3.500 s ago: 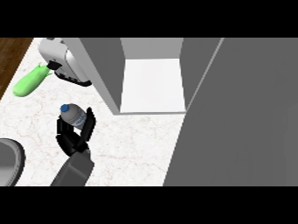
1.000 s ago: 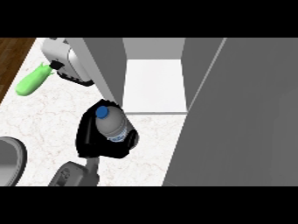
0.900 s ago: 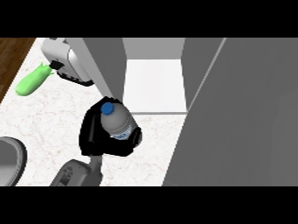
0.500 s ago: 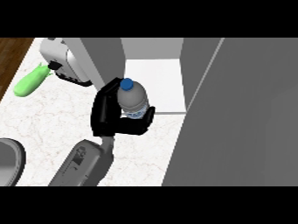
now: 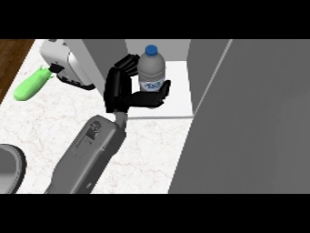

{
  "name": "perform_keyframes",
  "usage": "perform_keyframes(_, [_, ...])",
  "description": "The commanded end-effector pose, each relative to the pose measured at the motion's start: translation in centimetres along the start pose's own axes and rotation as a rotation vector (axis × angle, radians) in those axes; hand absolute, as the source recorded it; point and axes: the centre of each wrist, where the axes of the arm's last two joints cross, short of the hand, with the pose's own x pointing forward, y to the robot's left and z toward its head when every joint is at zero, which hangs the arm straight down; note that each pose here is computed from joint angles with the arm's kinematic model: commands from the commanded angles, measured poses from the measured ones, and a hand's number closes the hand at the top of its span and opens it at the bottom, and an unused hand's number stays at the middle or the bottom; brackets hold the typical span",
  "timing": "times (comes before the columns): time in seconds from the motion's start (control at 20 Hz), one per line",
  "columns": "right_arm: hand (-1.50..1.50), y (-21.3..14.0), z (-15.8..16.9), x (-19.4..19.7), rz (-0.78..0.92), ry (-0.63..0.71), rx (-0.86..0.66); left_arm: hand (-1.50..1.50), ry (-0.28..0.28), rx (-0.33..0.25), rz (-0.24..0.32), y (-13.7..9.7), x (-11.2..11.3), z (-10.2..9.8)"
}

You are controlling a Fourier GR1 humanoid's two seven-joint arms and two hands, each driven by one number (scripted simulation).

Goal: Pick up the bottled water, place it into the cabinet and close the cabinet

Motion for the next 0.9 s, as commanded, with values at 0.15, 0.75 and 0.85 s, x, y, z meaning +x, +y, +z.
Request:
perform_keyframes(0.15, [-1.50, -0.1, 0.4, 2.0, -0.031, -0.030, 0.016, 1.50, 0.025, 0.003, -0.104, 0.0, 0.0, -4.1])
perform_keyframes(0.75, [-1.50, 0.1, 0.8, 1.9, -0.045, -0.048, 0.016, 1.50, 0.050, 0.118, -0.298, -0.7, -2.9, -5.8])
perform_keyframes(0.85, [-1.50, 0.3, 0.1, 1.7, -0.049, -0.050, 0.007, 1.50, 0.058, 0.106, -0.354, 0.0, -3.4, -6.2])
